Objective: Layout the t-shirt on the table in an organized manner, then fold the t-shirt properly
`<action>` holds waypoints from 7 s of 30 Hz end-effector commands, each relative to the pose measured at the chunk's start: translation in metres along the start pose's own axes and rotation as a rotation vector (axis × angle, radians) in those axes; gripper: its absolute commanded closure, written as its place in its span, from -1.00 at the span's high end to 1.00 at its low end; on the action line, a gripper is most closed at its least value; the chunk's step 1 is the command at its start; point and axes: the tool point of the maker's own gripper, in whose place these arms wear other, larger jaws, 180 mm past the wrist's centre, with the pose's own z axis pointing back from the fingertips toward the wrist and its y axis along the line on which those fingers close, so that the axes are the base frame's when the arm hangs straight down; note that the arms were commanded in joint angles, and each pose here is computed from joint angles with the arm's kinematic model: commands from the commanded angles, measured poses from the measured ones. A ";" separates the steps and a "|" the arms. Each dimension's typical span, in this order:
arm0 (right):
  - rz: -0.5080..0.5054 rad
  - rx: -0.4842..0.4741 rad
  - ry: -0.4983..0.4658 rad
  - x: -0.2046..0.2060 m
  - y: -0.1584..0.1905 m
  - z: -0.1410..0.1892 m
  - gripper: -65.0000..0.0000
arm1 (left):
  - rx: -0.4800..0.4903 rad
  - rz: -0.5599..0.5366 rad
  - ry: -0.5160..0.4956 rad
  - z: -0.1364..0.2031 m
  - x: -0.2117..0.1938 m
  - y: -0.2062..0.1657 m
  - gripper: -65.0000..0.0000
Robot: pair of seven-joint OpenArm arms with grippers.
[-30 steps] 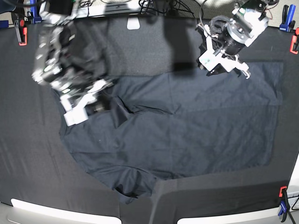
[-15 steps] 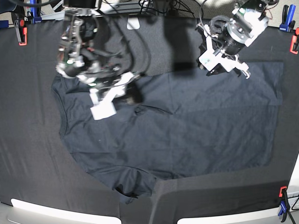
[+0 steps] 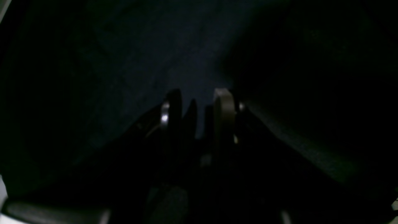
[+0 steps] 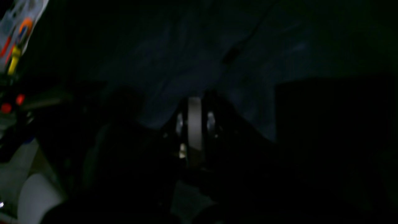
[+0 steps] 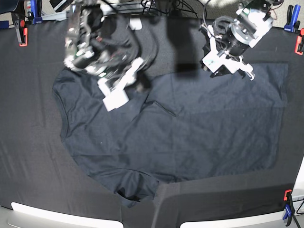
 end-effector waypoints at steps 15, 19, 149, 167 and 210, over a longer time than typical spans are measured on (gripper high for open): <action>-0.127 0.287 0.063 0.004 0.050 0.010 -0.33 | 0.019 -0.006 -0.041 0.002 0.011 0.006 -0.51; -0.093 0.256 0.076 0.004 0.040 0.016 -0.33 | 0.019 -0.006 -0.041 0.002 0.011 0.006 -0.51; -0.018 -0.397 0.012 0.065 -0.199 0.140 -0.33 | -0.435 0.356 -0.295 -0.148 0.145 -0.028 -0.24; -0.019 -0.397 0.016 0.064 -0.199 0.140 -0.33 | -0.258 0.096 -0.274 -0.160 0.133 -0.014 -0.92; -0.103 -0.374 0.213 0.000 -0.193 0.142 -0.33 | -0.208 0.339 -0.194 -0.156 0.090 0.023 -0.43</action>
